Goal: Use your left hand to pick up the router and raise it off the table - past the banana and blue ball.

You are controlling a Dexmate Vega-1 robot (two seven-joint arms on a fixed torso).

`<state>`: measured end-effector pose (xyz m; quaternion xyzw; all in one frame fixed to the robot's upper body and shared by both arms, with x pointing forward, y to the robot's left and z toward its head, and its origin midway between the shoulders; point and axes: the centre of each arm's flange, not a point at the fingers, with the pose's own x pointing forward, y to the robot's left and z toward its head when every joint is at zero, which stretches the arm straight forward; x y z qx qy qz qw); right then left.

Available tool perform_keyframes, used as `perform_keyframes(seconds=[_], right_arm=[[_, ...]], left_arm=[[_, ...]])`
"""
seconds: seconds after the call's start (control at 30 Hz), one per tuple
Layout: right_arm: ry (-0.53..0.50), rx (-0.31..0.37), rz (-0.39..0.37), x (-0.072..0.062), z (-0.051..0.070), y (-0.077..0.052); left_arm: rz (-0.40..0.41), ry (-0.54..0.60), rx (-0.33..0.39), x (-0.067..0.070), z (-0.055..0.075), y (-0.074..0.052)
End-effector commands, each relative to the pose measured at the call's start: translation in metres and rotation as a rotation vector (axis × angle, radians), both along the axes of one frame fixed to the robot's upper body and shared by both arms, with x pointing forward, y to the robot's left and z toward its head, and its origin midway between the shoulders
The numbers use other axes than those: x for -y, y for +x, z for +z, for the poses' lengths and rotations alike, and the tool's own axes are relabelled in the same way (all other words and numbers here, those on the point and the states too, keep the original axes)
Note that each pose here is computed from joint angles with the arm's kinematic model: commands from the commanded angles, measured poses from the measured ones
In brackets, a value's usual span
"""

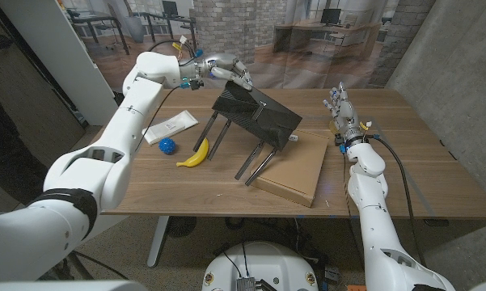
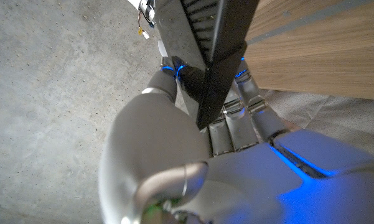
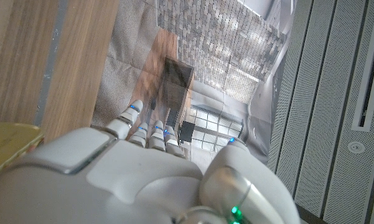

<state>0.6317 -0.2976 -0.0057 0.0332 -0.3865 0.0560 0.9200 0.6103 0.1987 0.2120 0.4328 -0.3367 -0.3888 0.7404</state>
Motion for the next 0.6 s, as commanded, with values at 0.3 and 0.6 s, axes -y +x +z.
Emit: perform_keyframes(seconds=[0.3, 0.6], right_arm=[[-0.003, 0.001, -0.002, -0.011, 0.001, -0.002], [-0.001, 0.003, -0.005, -0.015, 0.0, -0.001]], left_arm=[[0.003, -0.061, 0.078, -0.009, 0.017, -0.009], [0.007, -0.078, 0.107, -0.014, 0.025, -0.012]])
